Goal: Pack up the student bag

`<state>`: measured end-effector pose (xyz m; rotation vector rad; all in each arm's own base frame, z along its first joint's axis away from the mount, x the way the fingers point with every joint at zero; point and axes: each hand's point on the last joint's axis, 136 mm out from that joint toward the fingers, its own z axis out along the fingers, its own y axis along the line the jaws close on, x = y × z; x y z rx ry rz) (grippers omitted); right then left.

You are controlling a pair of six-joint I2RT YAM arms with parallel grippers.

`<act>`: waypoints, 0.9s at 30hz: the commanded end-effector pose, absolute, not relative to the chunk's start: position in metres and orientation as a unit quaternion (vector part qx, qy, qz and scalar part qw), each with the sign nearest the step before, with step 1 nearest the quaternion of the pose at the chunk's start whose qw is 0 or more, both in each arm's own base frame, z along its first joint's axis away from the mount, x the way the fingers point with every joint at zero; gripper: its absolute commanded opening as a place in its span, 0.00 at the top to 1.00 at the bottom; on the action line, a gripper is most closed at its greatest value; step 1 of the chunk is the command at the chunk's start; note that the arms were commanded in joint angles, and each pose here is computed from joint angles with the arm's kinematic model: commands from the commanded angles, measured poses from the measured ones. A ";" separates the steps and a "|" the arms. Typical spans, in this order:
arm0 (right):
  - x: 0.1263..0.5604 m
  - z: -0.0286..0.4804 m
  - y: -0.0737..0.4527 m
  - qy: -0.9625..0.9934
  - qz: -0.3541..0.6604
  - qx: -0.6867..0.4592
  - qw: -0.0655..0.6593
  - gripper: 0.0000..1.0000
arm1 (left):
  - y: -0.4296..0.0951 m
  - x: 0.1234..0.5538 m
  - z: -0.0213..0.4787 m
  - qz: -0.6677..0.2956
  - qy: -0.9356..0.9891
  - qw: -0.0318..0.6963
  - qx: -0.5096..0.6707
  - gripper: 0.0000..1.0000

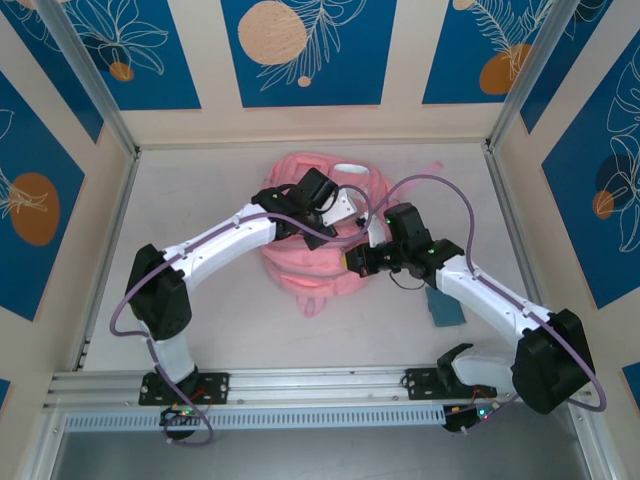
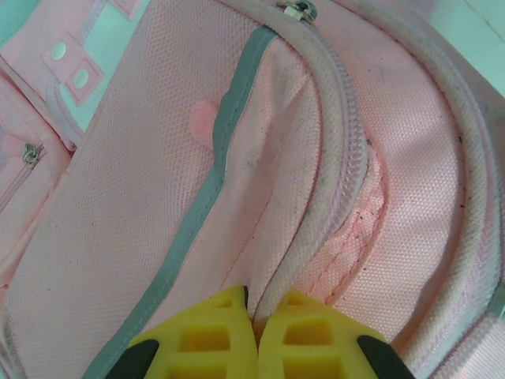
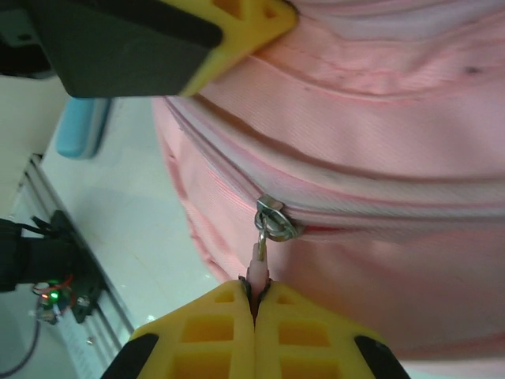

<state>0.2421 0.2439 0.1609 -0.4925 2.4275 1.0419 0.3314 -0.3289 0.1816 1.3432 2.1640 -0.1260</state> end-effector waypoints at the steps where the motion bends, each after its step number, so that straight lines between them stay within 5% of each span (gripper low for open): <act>1: 0.214 0.169 0.274 0.851 0.456 -0.199 0.172 0.97 | -0.348 0.357 0.222 -0.086 0.808 0.377 0.445 1.00; 6: 0.230 0.170 0.253 0.859 0.459 -0.125 0.189 0.85 | -0.344 0.356 0.224 -0.089 0.807 0.386 0.439 1.00; 12: 0.249 0.186 0.212 0.859 0.474 -0.011 0.195 0.52 | -0.338 0.348 0.221 -0.103 0.804 0.389 0.438 1.00; 27: 0.307 0.197 0.185 0.850 0.465 0.213 0.123 0.37 | -0.337 0.339 0.212 -0.126 0.804 0.395 0.427 1.00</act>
